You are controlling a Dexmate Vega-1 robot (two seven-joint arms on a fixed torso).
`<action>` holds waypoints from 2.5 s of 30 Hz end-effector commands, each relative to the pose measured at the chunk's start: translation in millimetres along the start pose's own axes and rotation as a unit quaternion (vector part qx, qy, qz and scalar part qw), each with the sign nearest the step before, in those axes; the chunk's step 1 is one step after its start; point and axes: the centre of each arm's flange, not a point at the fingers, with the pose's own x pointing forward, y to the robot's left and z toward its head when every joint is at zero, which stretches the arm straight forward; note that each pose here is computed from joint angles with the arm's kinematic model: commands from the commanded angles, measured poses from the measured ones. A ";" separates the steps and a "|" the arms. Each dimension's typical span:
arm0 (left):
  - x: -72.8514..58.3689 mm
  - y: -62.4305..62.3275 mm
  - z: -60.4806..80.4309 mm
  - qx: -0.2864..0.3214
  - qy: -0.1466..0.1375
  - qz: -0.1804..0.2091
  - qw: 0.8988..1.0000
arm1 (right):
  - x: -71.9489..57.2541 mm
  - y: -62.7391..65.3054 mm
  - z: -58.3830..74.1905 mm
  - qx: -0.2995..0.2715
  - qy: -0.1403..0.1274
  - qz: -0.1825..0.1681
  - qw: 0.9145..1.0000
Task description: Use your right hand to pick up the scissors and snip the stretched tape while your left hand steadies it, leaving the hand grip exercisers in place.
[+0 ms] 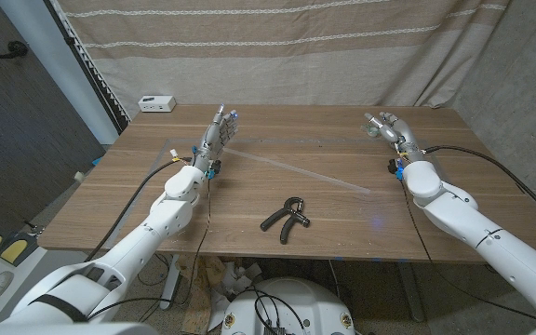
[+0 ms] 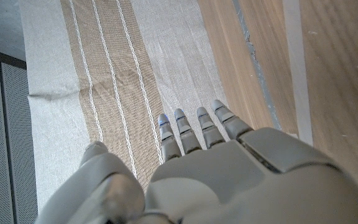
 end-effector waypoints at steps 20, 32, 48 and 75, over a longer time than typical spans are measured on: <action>-5.5 -6.0 0.7 -0.007 -0.001 -0.001 1.000 | -7.6 -15.0 0.9 -0.080 0.025 -0.030 0.996; -4.6 -5.7 2.7 -0.003 0.001 -0.002 1.000 | -6.3 -16.6 -5.9 -0.091 0.045 -0.035 0.994; -6.4 -4.2 0.6 -0.004 0.006 0.002 1.000 | -0.8 -23.8 -8.0 -0.127 0.067 -0.032 0.989; -0.4 -2.2 2.3 -0.005 0.010 0.003 1.000 | 7.1 -38.7 -15.6 -0.166 0.102 -0.053 0.979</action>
